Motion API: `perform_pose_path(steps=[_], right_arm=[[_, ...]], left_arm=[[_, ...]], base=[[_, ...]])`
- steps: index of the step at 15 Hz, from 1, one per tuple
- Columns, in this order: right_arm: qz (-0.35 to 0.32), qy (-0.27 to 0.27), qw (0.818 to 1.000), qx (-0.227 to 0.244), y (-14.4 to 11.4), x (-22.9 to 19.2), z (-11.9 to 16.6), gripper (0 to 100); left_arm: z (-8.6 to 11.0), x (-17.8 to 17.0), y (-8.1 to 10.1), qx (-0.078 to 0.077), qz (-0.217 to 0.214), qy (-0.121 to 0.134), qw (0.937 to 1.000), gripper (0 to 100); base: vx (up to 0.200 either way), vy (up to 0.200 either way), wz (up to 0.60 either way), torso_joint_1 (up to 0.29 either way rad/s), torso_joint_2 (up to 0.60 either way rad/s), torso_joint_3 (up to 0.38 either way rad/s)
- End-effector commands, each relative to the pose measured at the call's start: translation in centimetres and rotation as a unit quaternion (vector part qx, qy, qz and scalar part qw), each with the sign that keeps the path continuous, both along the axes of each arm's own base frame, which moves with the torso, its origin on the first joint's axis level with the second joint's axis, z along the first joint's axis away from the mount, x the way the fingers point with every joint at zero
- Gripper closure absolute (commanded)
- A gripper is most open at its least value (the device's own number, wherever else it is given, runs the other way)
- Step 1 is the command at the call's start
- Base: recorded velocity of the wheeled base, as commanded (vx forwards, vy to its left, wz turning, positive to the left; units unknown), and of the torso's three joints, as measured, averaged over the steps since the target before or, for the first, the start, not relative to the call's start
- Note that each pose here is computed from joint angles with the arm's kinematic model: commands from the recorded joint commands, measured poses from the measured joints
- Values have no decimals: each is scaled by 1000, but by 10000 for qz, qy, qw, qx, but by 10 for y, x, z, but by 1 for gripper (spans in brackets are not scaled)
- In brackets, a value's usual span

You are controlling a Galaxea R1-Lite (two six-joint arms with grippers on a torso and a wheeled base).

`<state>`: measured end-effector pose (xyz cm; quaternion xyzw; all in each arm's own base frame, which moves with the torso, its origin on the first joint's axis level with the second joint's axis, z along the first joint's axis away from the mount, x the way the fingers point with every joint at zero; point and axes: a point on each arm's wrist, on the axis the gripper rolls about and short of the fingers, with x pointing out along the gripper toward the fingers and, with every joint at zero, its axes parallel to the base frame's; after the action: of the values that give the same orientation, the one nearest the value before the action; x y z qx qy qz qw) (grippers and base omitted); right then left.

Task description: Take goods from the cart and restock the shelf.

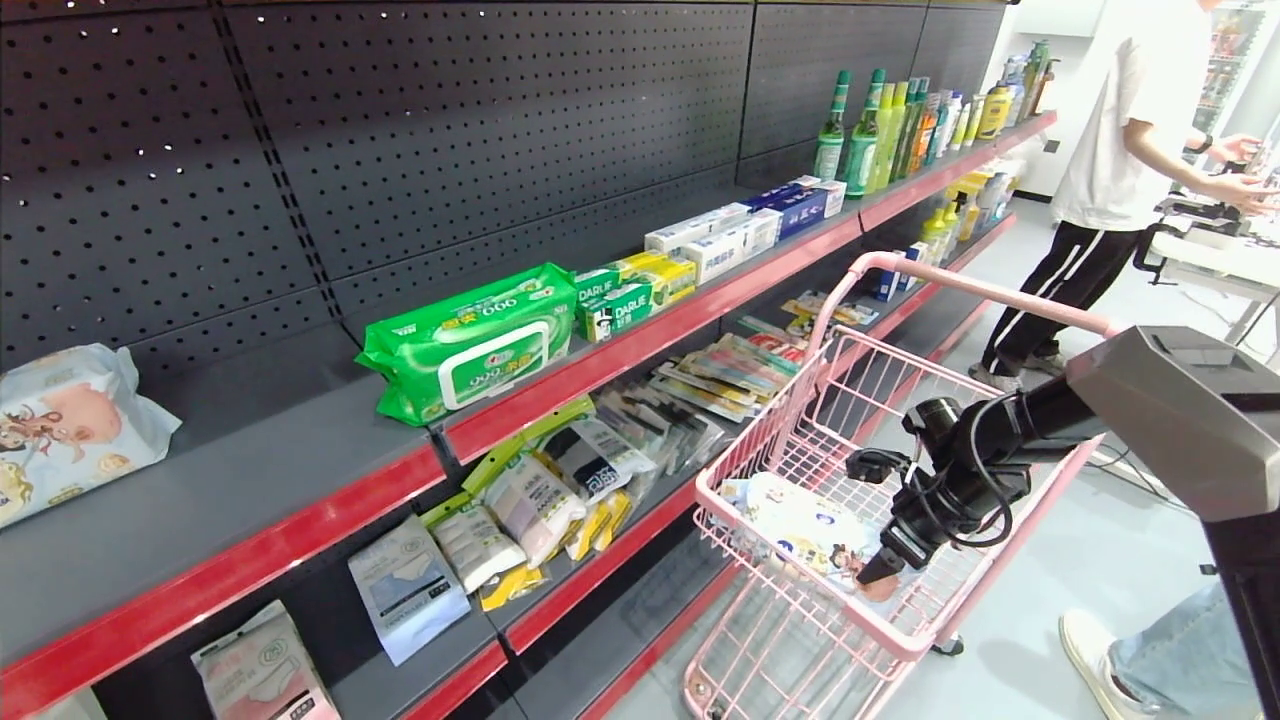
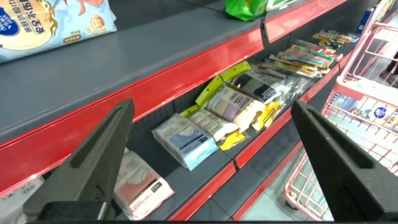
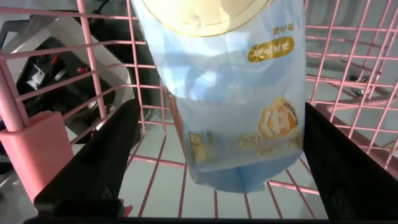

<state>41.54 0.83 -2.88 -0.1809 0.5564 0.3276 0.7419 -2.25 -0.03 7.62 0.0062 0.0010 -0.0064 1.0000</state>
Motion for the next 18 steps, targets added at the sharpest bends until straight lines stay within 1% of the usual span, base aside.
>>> perform_pose_path(steps=[1,4,6,12,14,15,18], right_arm=[[-20,30,10000,15,1,2,-5,0],[-40,6,10000,27,1,5,-6,0],[-60,-23,10000,40,2,6,-5,0],[-12,16,10000,41,10,5,-5,0],[-2,98,9999,46,15,4,-11,0],[5,121,9999,45,16,4,-13,100],[-105,192,9997,53,15,4,-18,100]], left_arm=[[0,1,0,0,-5,35,10000,0],[0,1,0,0,-21,97,10000,0],[0,2,0,0,-28,112,9999,0],[0,2,0,0,-28,127,9999,0],[0,2,0,0,-36,150,9999,0],[0,2,0,0,-28,150,9999,0],[0,2,0,0,-28,143,9999,0]], base=[[0,0,0,-51,90,76],[0,0,0,-137,323,189],[0,0,0,-49,146,80],[0,0,0,-3,8,7],[0,0,0,0,0,0],[0,0,0,0,0,0],[0,0,0,0,0,0]])
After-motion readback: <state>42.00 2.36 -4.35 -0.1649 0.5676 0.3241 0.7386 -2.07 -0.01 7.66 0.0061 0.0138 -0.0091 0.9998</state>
